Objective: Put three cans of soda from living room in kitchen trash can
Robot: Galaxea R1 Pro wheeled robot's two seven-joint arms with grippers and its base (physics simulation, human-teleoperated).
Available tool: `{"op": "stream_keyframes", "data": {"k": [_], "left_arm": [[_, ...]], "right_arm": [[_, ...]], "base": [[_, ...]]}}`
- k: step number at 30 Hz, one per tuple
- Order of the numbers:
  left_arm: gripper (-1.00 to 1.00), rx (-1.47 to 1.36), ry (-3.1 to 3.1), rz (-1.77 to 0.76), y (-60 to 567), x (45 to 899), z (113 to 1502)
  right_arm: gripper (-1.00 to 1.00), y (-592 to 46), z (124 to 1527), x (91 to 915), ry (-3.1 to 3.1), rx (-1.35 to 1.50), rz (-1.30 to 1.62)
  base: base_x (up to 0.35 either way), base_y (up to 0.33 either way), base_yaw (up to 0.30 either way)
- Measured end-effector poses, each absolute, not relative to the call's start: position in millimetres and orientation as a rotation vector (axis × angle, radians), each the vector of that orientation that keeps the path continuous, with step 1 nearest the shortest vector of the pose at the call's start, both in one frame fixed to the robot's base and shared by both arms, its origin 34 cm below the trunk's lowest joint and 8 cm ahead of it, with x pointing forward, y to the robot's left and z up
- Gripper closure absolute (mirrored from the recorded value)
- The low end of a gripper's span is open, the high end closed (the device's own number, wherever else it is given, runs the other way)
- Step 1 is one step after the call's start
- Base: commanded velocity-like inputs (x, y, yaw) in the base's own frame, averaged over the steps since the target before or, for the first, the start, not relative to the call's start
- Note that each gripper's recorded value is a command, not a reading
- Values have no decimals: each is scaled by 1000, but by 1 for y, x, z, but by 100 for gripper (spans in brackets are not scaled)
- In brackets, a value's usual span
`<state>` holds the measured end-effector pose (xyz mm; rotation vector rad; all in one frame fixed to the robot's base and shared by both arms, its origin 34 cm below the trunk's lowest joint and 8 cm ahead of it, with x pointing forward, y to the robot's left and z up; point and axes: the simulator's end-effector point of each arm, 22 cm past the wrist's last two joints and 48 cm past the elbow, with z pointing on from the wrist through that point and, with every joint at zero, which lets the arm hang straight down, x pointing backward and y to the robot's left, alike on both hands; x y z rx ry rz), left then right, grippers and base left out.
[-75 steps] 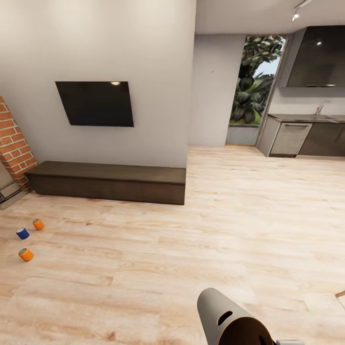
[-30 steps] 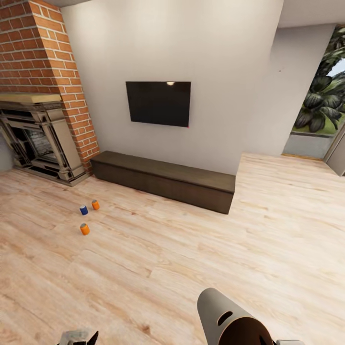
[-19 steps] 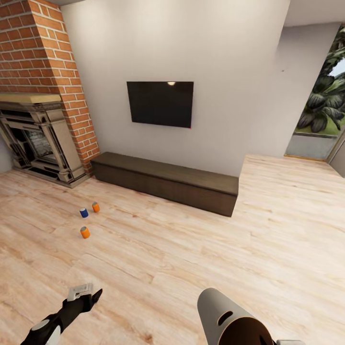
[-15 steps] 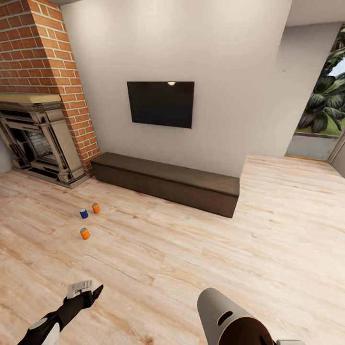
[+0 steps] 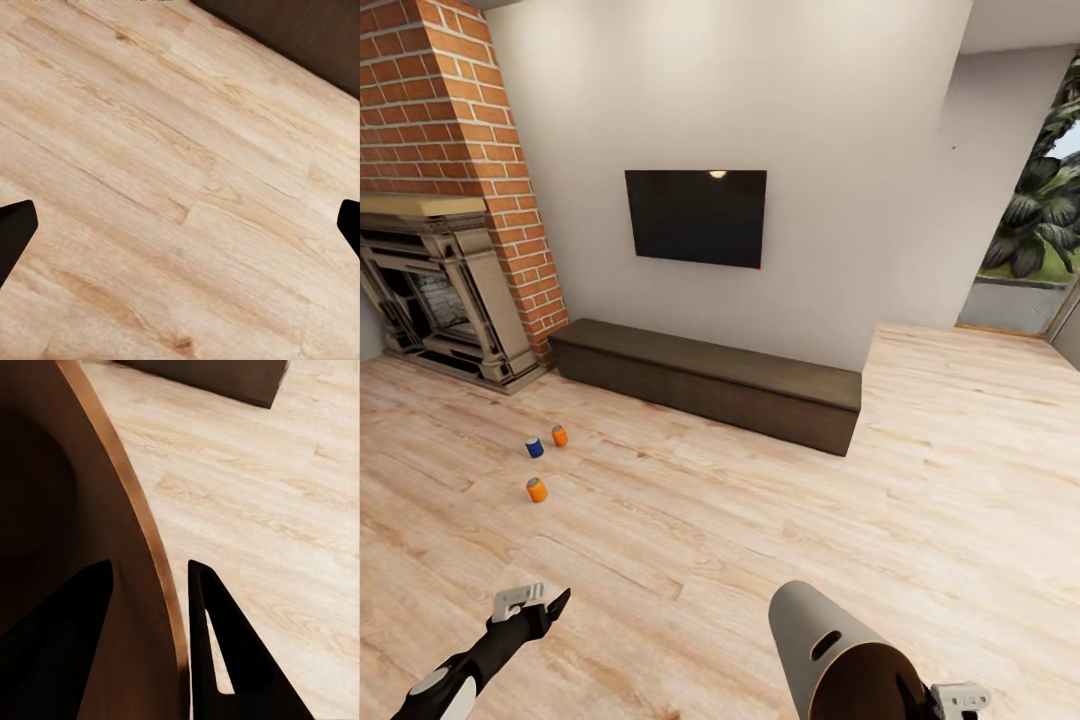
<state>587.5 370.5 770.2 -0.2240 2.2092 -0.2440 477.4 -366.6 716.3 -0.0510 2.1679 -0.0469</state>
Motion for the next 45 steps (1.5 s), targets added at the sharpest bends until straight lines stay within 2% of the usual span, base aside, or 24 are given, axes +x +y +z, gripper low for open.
{"op": "stream_keyframes", "data": {"k": [13,24,45], "left_arm": [[-100,-221,2217,-240,368,585,766],[-100,-211,2205,-233,366,587,767],[-100,-209,2200,-231,366,588,768]], "right_arm": [[100,-370,766,565,2179,-25,-30],[100,-371,748,546,2206,-26,-29],[100,-367,735,533,2240,-31,-21]], "base": [[0,41,0],[59,109,0],[198,232,2]]}}
